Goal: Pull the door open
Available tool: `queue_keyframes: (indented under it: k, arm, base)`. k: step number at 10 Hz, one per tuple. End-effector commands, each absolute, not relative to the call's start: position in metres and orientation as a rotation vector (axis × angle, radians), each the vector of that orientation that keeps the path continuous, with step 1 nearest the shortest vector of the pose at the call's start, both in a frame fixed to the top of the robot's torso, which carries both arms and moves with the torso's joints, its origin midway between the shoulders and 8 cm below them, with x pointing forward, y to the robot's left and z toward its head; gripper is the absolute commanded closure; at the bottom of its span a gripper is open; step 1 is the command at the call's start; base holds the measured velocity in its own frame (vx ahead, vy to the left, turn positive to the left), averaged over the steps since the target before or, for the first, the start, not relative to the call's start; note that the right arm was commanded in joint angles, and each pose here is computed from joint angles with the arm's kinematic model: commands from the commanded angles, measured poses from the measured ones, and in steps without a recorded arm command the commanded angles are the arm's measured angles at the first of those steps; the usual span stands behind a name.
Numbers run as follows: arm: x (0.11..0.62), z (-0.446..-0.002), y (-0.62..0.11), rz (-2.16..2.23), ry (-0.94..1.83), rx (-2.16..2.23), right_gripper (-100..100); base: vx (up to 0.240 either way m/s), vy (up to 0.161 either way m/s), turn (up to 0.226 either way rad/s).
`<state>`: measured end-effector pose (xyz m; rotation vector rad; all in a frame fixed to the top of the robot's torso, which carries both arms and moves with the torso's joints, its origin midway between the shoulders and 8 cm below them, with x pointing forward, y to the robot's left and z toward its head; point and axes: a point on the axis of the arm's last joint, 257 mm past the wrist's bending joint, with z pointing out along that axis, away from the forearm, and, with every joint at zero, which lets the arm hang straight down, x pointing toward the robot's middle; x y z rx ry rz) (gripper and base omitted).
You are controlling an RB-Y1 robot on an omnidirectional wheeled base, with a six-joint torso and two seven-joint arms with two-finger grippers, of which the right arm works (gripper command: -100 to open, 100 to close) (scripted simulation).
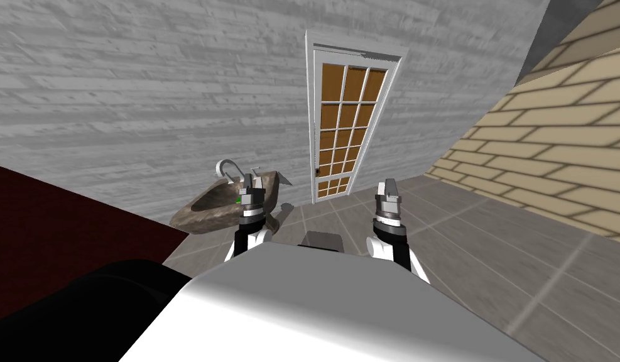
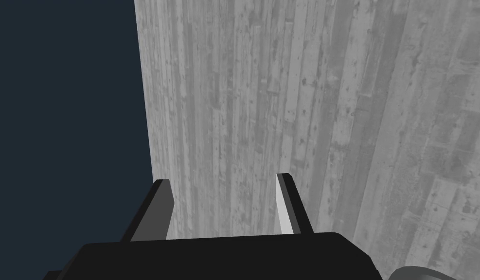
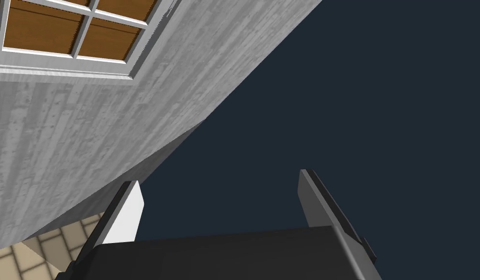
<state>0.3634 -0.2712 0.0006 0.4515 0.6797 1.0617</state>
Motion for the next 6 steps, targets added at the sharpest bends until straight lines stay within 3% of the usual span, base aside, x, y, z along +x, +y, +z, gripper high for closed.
queue_keyframes:
  k: [1, 6]
  arm:
    - [0.368, -0.01, -0.273, 1.017, 0.71, 0.439, -100]
    - [0.384, -0.046, -0.283, 0.878, 0.803, 0.403, -100]
  base:
    - [0.096, 0.011, 0.078]
    - [0.101, 0.02, 0.083]
